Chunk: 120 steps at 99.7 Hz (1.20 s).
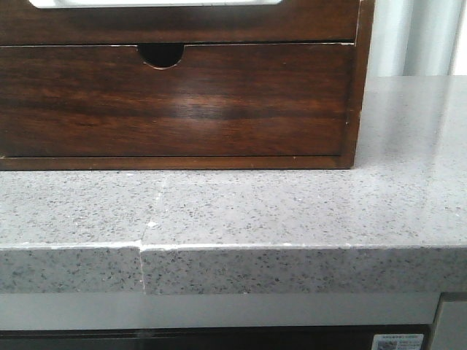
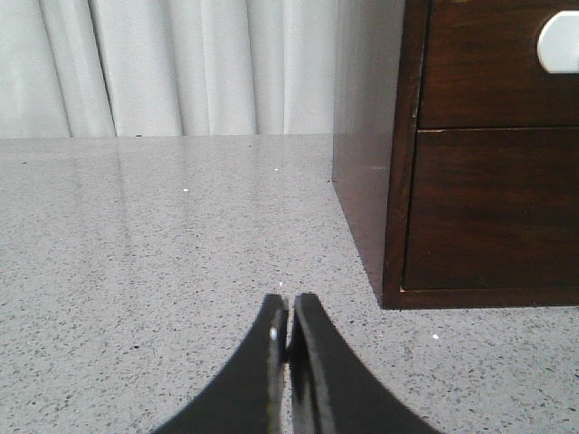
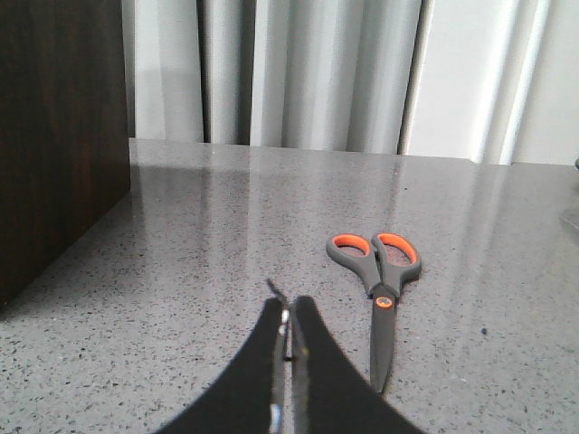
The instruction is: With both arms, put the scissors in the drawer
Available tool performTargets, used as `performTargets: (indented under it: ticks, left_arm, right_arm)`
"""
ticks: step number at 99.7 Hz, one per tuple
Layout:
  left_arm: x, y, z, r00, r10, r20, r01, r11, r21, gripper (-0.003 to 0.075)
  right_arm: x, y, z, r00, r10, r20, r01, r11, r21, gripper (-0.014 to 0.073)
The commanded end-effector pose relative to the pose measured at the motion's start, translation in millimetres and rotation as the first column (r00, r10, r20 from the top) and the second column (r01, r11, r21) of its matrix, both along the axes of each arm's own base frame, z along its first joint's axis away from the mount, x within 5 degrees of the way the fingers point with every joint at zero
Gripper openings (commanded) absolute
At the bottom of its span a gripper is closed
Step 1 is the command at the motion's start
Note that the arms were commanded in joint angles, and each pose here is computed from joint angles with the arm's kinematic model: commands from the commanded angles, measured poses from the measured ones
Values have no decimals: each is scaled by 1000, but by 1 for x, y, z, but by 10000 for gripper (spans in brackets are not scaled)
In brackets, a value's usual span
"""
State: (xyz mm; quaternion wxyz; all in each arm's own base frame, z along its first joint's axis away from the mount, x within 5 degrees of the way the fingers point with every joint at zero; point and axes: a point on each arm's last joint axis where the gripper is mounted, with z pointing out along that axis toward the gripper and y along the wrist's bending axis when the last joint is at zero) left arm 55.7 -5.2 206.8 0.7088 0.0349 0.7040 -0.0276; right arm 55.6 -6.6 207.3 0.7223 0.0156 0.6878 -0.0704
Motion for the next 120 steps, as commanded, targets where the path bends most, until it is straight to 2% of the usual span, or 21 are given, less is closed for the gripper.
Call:
performTargets:
  ticks: [1, 81, 94, 106, 111, 120]
  left_arm:
    - [-1, 1, -3, 997, 7, 72, -5, 1000, -16, -20]
    - [-1, 1, -3, 997, 7, 77, -6, 1000, -17, -20]
    - [-1, 1, 1, 993, 11, 121, -8, 1000, -21, -20]
    - [-2, 1, 6, 990, 12, 142, -8, 1000, -28, -20]
    - [-3, 1, 10, 988, 14, 155, -5, 998, -59, -20]
    - [-6, 2, 24, 982, 17, 189, 6, 993, -121, -20]
  right_arm:
    - [-2, -1, 3, 997, -8, 80, 9, 1000, -17, -69]
    - [-2, -1, 2, 997, -8, 78, 9, 1000, -16, -69]
    - [-2, -1, 2, 997, -8, 80, 9, 1000, -15, -69]
    - [-1, 0, 0, 999, 1, 51, -4, 997, 72, -69]
    - [-1, 1, 0, 1000, 11, 29, -15, 993, 121, -69]
    - [-3, 3, 6, 999, 33, -1, -32, 988, 152, -69]
